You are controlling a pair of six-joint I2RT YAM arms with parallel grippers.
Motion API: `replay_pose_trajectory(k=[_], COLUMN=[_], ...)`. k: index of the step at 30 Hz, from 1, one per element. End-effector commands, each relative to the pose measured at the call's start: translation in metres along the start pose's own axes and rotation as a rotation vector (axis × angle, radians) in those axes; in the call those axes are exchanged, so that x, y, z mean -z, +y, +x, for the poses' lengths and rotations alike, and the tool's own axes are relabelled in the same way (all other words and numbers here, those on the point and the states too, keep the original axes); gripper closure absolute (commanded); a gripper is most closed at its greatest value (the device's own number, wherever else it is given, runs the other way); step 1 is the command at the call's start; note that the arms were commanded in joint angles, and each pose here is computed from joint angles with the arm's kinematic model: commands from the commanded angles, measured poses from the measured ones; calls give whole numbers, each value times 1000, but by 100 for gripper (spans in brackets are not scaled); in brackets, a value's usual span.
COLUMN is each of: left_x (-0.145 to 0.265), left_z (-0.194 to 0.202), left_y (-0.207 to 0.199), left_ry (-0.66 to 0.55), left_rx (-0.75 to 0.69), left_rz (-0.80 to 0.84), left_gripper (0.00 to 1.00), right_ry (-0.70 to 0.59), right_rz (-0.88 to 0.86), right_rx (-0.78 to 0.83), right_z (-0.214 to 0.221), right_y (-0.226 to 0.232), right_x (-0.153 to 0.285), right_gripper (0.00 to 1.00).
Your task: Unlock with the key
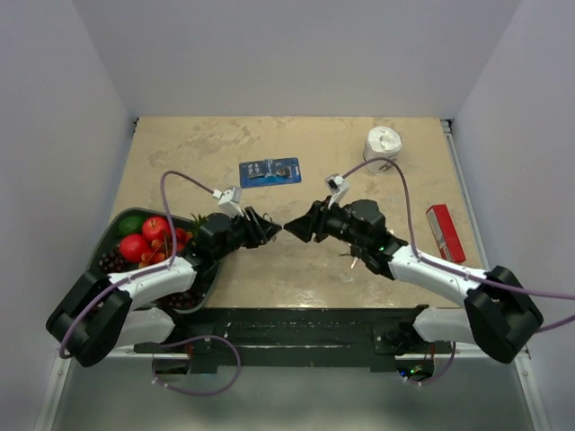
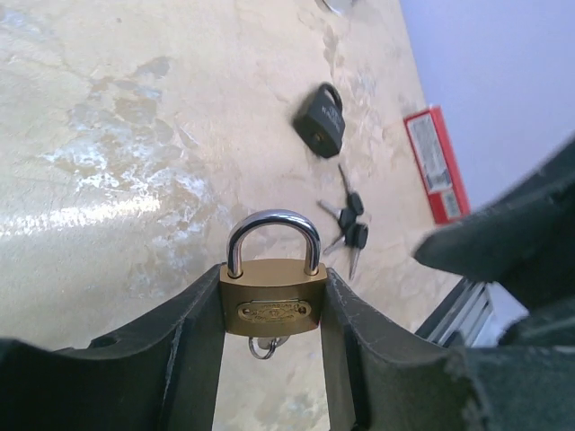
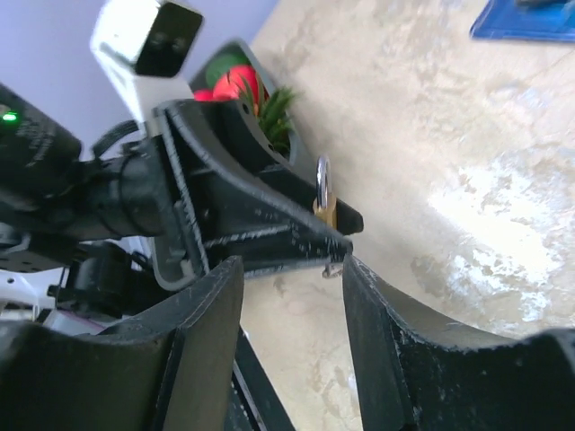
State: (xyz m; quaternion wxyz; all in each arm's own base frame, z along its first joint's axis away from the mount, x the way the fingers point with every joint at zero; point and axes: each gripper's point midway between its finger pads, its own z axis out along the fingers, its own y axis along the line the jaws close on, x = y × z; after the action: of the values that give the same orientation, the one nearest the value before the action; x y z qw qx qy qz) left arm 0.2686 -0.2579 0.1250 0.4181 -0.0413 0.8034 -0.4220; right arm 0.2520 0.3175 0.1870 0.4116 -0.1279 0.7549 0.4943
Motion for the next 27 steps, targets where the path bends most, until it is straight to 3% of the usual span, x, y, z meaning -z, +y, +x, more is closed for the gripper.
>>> replay_pose_trajectory(k=[1, 7, 14, 27], left_x=[5, 11, 15, 19], left_z=[-41, -52, -53, -52], left_y=[-16, -25, -30, -31], left_ry=[-176, -225, -223, -221], left_rx=[199, 356, 374, 375], left_rz=[42, 81, 102, 116], left_gripper=[100, 100, 100, 100], right_ry=[-158, -132, -139, -182], right_rz=[8, 64, 20, 52], right_rx=[42, 123, 102, 136], right_z=[-20, 7, 22, 8], right_y=[5, 11, 15, 10], right_x=[21, 17, -6, -23], right_gripper=[48, 48, 53, 66])
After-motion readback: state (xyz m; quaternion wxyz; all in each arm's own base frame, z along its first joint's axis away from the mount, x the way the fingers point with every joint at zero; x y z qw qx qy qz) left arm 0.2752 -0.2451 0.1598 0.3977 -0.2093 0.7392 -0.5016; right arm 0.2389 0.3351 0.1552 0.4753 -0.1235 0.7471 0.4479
